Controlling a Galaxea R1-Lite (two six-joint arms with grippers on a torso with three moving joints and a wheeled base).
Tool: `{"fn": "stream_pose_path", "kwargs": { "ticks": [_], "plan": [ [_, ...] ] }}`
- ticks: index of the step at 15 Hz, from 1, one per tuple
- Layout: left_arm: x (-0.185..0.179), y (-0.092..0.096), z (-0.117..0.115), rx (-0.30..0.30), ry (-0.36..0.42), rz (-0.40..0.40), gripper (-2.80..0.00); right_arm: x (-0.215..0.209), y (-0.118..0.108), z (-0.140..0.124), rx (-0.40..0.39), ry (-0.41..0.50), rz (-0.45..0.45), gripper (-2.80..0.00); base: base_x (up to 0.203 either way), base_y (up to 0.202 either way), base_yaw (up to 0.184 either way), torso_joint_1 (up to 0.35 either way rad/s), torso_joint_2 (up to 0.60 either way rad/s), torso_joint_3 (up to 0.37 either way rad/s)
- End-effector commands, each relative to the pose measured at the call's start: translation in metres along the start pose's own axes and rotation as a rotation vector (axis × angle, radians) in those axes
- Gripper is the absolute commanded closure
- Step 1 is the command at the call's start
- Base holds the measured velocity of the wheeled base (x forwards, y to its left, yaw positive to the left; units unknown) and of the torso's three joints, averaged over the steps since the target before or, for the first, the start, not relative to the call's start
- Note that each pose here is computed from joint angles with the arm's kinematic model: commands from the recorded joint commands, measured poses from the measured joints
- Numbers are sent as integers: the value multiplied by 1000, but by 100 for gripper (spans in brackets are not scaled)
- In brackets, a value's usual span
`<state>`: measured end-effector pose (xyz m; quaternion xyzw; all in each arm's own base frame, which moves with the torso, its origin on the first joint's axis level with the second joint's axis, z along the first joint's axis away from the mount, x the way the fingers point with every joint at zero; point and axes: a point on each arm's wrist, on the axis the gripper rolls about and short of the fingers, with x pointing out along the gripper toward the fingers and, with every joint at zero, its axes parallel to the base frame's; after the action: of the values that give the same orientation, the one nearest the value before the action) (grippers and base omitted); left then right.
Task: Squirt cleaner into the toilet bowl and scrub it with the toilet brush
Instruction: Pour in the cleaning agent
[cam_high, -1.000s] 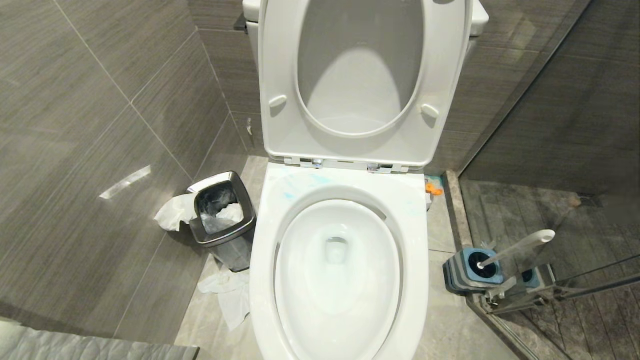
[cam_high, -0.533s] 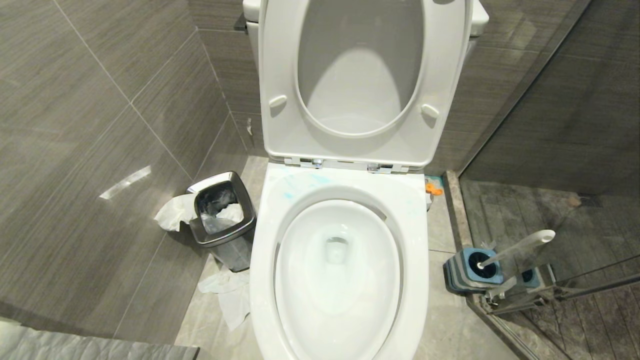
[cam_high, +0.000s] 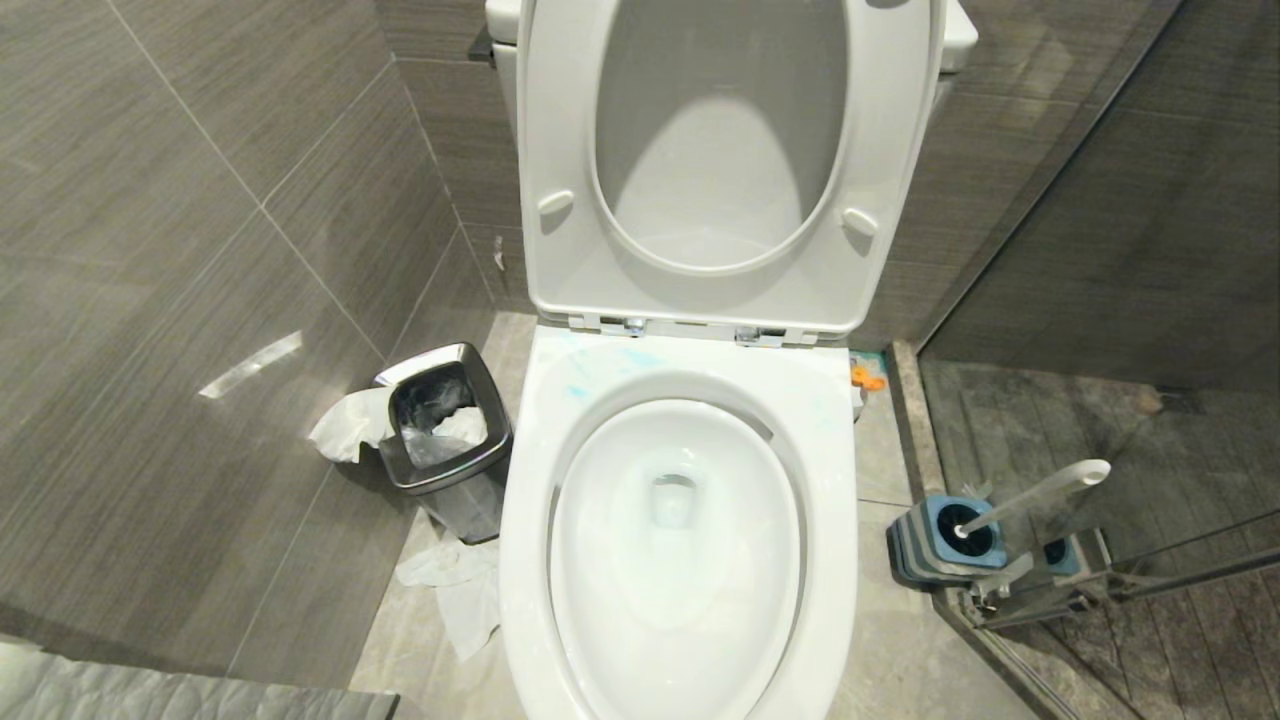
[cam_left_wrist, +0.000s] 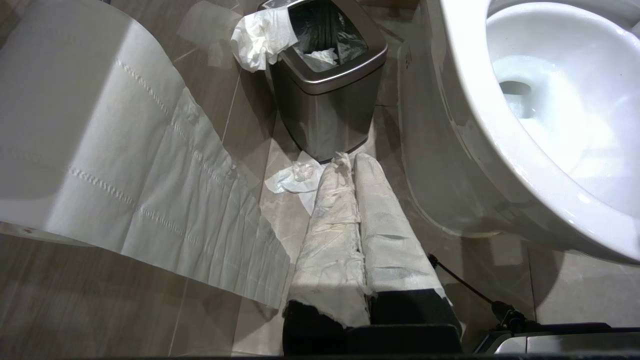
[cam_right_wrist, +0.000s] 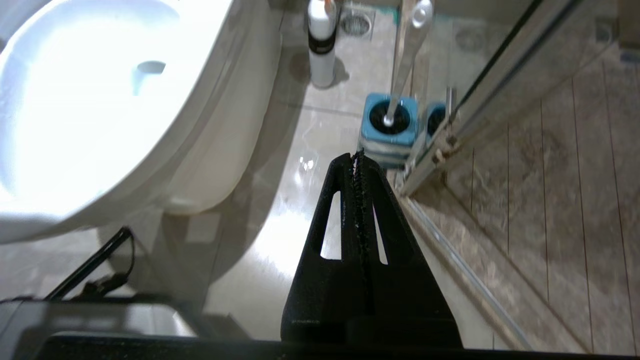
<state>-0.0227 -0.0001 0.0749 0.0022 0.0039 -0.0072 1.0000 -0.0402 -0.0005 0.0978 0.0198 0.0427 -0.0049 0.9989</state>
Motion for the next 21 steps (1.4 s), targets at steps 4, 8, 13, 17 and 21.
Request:
{"fn": "stream_pose_path", "kwargs": {
  "ticks": [4, 8, 13, 17, 21],
  "plan": [
    [0, 0, 0, 0, 3, -2, 0, -4, 2, 40, 10, 135, 1, 0, 0, 0, 0, 0, 0, 0],
    [0, 0, 0, 2, 3, -1, 0, 0, 2, 56, 28, 145, -7, 0, 0, 0, 0, 0, 0, 0],
    [0, 0, 0, 2, 3, -2, 0, 2, 2, 61, 28, 152, -14, 0, 0, 0, 0, 0, 0, 0],
    [0, 0, 0, 3, 3, -2, 0, 3, 2, 60, 27, 164, -15, 0, 0, 0, 0, 0, 0, 0],
    [0, 0, 0, 4, 1, -2, 0, 4, 2, 56, 28, 176, -14, 0, 0, 0, 0, 0, 0, 0]
  ]
}}
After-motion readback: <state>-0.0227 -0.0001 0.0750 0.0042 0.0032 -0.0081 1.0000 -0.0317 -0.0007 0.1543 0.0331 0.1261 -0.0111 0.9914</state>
